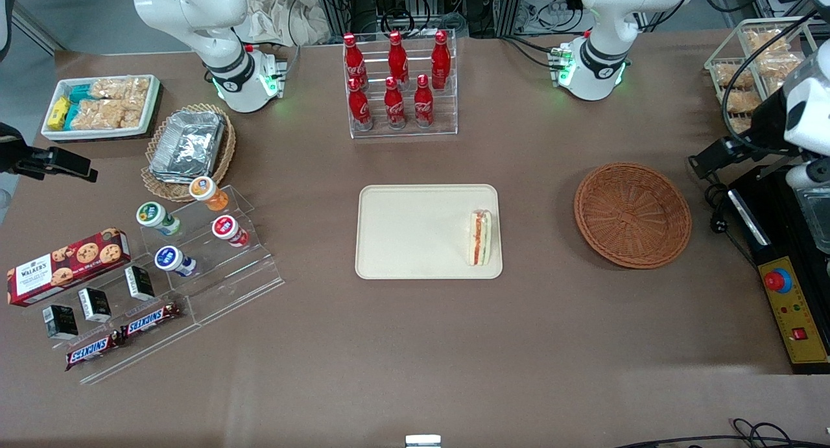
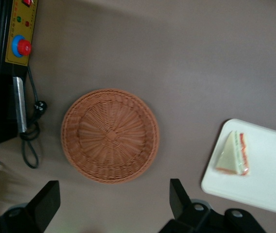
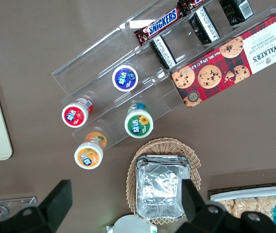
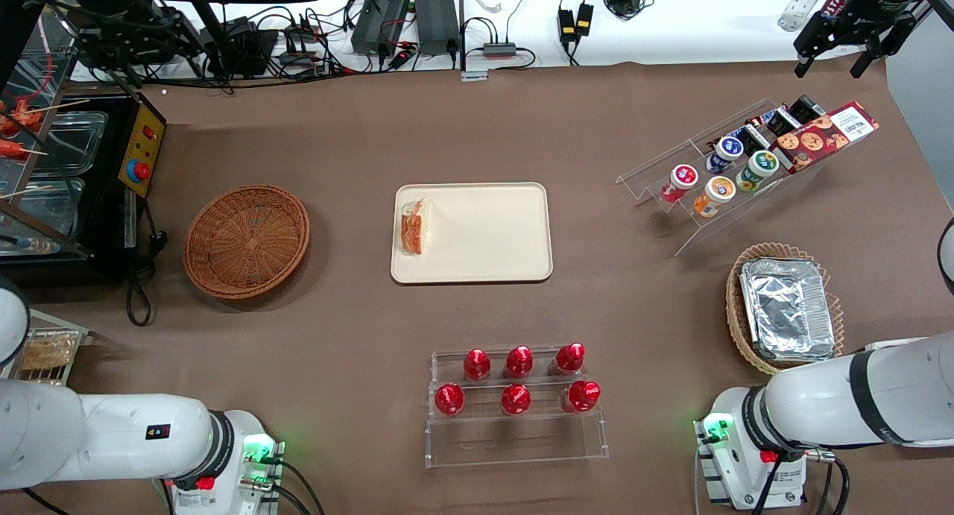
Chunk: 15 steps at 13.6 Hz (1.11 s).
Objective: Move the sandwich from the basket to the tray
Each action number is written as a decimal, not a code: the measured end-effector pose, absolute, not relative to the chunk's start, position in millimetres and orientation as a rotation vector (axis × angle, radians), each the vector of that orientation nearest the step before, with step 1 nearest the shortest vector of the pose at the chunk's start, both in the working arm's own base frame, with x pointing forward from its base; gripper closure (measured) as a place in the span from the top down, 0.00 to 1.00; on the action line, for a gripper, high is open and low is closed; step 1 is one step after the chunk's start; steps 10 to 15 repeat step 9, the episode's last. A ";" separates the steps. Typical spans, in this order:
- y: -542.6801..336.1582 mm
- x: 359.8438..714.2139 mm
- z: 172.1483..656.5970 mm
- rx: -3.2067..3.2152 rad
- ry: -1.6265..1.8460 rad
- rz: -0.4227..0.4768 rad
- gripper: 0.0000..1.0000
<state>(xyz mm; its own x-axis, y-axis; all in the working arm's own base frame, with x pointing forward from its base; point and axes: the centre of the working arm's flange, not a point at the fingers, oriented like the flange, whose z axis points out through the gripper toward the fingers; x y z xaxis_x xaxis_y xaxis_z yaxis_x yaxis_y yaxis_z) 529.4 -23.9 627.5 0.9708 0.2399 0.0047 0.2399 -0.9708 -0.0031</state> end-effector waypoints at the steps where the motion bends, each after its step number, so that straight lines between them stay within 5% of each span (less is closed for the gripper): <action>1: -17.6 519.0 626.5 -3.122 -0.310 0.001 1.00; 5: 1.6 489.0 635.6 -3.140 -0.135 -0.014 1.00; 15: -5.9 495.4 641.9 -3.140 -0.088 0.017 1.00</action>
